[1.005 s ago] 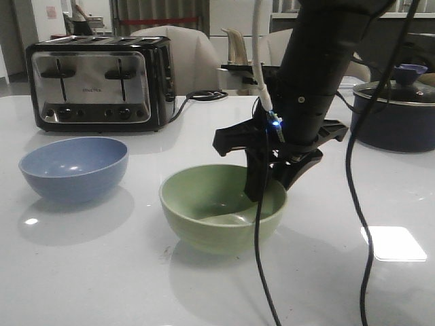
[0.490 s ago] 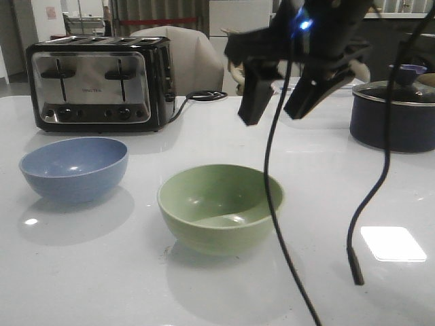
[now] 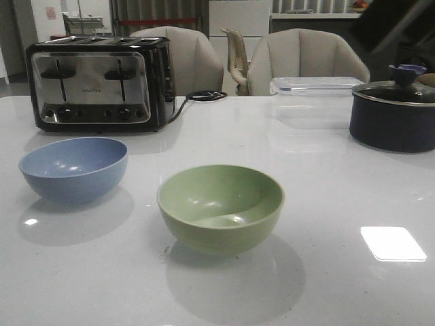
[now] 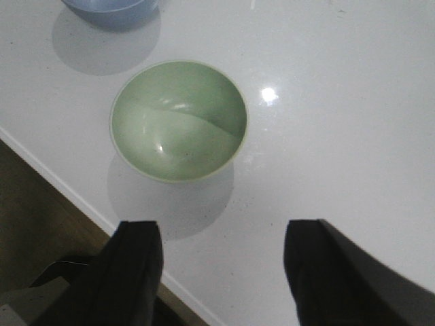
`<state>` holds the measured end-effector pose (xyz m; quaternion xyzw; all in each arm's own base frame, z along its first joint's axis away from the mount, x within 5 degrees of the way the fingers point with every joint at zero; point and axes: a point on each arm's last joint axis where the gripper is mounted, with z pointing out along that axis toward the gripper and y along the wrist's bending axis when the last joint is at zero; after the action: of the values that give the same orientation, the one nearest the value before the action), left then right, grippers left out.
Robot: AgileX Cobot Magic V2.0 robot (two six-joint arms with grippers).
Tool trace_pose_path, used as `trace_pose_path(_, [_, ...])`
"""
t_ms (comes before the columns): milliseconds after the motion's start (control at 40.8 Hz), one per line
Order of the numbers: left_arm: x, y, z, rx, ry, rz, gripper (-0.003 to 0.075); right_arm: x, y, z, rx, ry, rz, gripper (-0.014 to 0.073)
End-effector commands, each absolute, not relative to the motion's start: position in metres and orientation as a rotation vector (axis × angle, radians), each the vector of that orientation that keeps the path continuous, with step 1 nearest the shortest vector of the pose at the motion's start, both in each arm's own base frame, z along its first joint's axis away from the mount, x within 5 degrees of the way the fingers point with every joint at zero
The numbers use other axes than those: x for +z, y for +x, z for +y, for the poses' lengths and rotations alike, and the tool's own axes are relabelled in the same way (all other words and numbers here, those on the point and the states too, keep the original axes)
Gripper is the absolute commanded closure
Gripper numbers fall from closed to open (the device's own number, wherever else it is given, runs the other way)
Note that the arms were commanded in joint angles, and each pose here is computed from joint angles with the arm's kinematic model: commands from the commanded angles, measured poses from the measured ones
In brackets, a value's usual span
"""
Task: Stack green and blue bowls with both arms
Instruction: 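Open the right gripper and lift it away from the green bowl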
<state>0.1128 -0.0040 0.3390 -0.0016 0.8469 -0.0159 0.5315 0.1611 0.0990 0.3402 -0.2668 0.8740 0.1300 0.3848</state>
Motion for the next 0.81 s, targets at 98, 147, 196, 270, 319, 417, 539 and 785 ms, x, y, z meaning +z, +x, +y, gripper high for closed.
trace_pose_path(98, [0.355,0.116,-0.005,-0.053,0.0,1.914,0.0621,0.348,0.121,0.076,0.346,-0.649,2.071,0.01])
trace_pose_path(147, [0.355,0.116,-0.005,-0.053,0.0,1.914,0.0621,0.345,0.112,0.071,0.348,-0.646,2.057,0.01])
trace_pose_path(196, [0.355,0.116,-0.005,-0.053,0.0,1.912,0.0621,0.343,0.104,0.067,0.351,-0.642,2.041,0.01])
trace_pose_path(270, [0.355,0.116,-0.005,-0.053,0.0,1.912,0.0621,0.342,0.095,0.061,0.355,-0.636,2.016,0.01])
trace_pose_path(319, [0.355,0.116,-0.005,-0.053,0.0,1.912,0.0621,0.342,0.089,0.058,0.358,-0.631,1.995,0.01])
trace_pose_path(417, [0.355,0.116,-0.005,-0.053,0.0,1.912,0.0621,0.342,0.083,0.055,0.361,-0.624,1.972,0.01])
trace_pose_path(539, [0.355,0.116,-0.005,-0.053,0.0,1.912,0.0621,0.343,0.082,0.054,0.362,-0.623,1.967,0.01])
trace_pose_path(785, [0.355,0.116,-0.005,-0.054,0.0,1.908,0.0621,0.343,0.082,0.054,0.362,-0.622,1.964,0.01])
